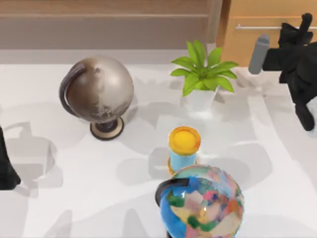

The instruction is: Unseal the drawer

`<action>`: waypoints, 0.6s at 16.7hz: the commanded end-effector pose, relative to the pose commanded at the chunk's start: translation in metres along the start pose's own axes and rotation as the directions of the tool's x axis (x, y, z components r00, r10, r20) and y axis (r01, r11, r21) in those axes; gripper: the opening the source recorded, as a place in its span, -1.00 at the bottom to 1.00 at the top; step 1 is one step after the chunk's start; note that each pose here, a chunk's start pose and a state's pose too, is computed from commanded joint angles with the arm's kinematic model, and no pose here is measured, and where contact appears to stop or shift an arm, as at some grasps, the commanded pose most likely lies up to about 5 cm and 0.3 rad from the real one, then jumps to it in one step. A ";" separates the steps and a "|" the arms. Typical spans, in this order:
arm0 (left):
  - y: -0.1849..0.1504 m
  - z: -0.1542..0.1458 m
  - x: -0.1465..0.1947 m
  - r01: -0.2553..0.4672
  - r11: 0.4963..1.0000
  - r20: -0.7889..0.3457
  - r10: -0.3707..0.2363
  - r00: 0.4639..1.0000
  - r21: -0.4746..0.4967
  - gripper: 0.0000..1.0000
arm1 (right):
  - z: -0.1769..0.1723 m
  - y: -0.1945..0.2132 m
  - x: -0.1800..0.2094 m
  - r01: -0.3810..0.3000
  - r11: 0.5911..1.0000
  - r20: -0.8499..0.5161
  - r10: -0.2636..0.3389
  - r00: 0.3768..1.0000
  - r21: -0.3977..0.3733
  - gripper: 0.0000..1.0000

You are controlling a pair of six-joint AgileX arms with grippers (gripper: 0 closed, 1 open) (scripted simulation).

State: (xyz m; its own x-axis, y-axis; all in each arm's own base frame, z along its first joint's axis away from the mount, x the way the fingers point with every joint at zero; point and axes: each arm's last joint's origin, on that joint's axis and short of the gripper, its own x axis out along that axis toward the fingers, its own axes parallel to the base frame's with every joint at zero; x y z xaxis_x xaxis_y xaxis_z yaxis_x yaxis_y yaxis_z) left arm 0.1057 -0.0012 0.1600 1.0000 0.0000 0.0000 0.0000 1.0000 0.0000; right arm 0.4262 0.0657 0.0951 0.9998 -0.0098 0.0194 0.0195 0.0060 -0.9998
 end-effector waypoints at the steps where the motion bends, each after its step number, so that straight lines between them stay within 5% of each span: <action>1: 0.000 0.000 0.000 0.000 1.000 0.000 0.000 1.000 0.000 1.00 | -0.002 -0.004 -0.004 0.011 1.000 -0.001 -0.011 1.000 0.003 -1.00; 10: 0.000 0.000 0.000 0.000 1.000 0.000 0.000 1.000 0.000 1.00 | 0.004 0.006 -0.059 -0.023 1.000 0.000 0.023 1.000 -0.004 -1.00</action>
State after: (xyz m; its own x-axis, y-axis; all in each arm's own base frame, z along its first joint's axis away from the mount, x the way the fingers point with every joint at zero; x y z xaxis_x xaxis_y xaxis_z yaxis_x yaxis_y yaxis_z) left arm 0.1057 -0.0012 0.1600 1.0000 0.0000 0.0000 0.0000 1.0000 0.0000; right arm 0.3678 0.0698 0.0885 0.9999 -0.0100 -0.0036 -0.0036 0.0025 -1.0000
